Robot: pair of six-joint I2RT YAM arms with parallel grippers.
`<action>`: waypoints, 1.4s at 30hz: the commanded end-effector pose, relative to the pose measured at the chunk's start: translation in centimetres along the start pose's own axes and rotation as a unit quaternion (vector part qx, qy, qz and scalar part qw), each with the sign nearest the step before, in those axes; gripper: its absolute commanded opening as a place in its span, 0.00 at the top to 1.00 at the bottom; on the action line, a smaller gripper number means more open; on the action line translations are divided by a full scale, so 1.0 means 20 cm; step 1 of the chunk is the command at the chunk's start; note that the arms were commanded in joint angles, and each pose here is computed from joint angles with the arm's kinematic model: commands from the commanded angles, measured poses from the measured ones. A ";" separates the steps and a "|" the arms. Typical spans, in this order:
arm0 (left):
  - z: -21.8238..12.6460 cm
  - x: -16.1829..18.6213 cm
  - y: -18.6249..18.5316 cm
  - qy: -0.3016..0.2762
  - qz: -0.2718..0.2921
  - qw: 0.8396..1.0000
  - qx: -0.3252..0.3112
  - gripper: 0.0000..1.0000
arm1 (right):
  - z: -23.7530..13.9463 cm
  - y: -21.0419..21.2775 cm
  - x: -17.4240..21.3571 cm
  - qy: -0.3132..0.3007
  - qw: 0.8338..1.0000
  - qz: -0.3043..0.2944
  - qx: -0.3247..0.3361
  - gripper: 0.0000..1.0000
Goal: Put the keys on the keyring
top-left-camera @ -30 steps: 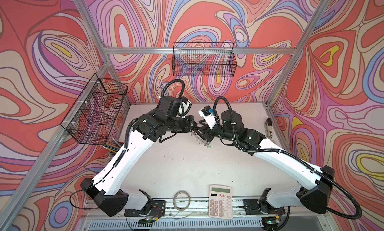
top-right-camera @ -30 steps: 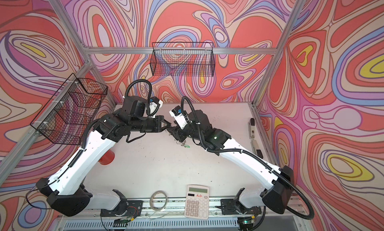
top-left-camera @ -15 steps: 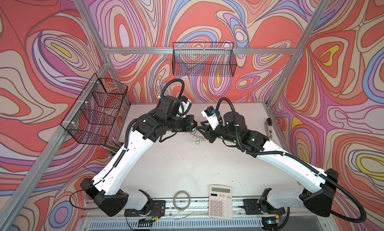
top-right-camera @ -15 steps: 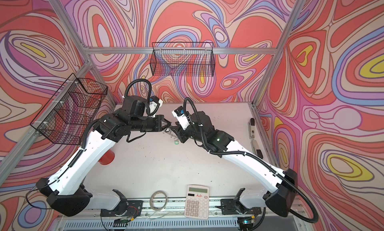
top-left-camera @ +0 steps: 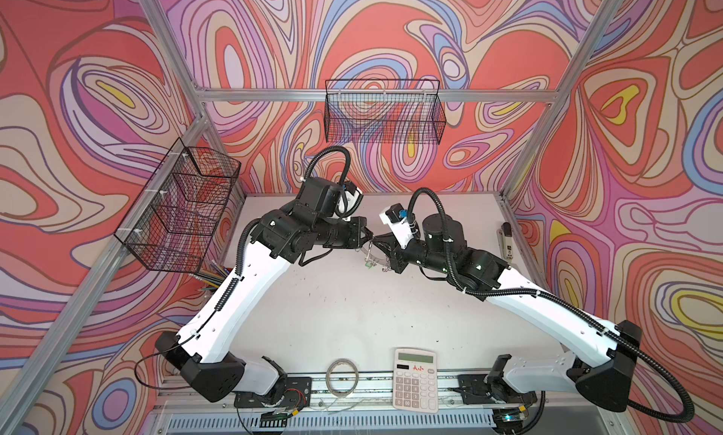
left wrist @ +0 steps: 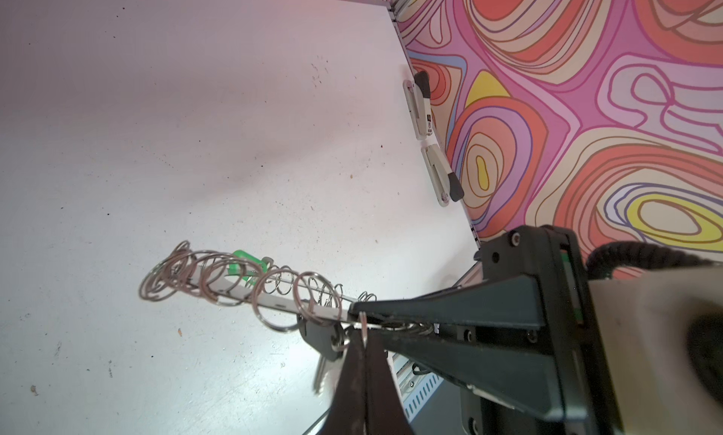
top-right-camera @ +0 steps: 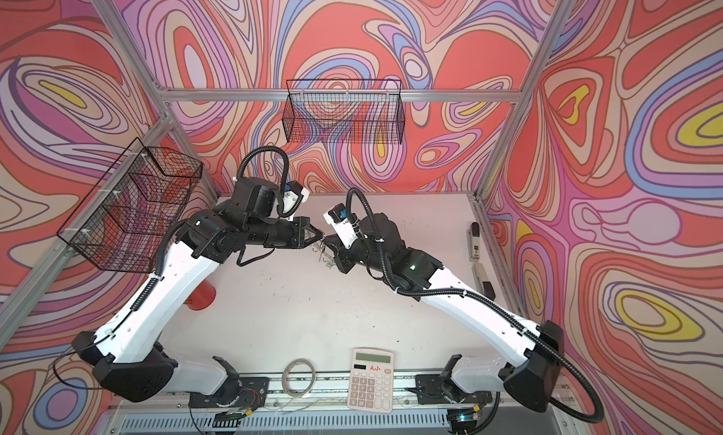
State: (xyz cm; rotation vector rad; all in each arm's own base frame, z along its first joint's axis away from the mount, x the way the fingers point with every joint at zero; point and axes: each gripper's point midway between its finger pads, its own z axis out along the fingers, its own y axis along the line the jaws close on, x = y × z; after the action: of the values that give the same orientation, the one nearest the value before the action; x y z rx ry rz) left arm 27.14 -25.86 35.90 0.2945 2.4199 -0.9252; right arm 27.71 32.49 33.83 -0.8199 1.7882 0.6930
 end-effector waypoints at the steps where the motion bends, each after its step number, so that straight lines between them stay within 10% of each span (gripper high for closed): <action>1: -0.04 0.16 0.00 0.076 0.004 0.997 -0.006 1.00 | -0.03 -0.11 -0.03 -0.020 0.998 -0.003 0.051 1.00; 9: -0.09 0.24 0.11 0.117 0.051 0.990 -0.063 1.00 | -0.02 -0.09 0.00 -0.016 0.999 -0.014 0.039 1.00; 37: -0.10 0.25 0.05 -0.012 0.185 0.983 -0.018 1.00 | -0.12 0.17 -0.17 -0.084 0.986 0.087 -0.118 1.00; 42: -0.13 0.26 0.00 0.001 0.176 0.984 0.002 1.00 | -0.15 0.14 -0.14 -0.071 0.990 0.075 -0.095 0.74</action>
State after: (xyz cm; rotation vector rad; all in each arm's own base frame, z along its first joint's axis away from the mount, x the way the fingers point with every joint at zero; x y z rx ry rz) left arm 23.22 -23.94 34.58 0.6659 2.2312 -0.7186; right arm 24.37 33.86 34.50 -0.7933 1.7785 1.0376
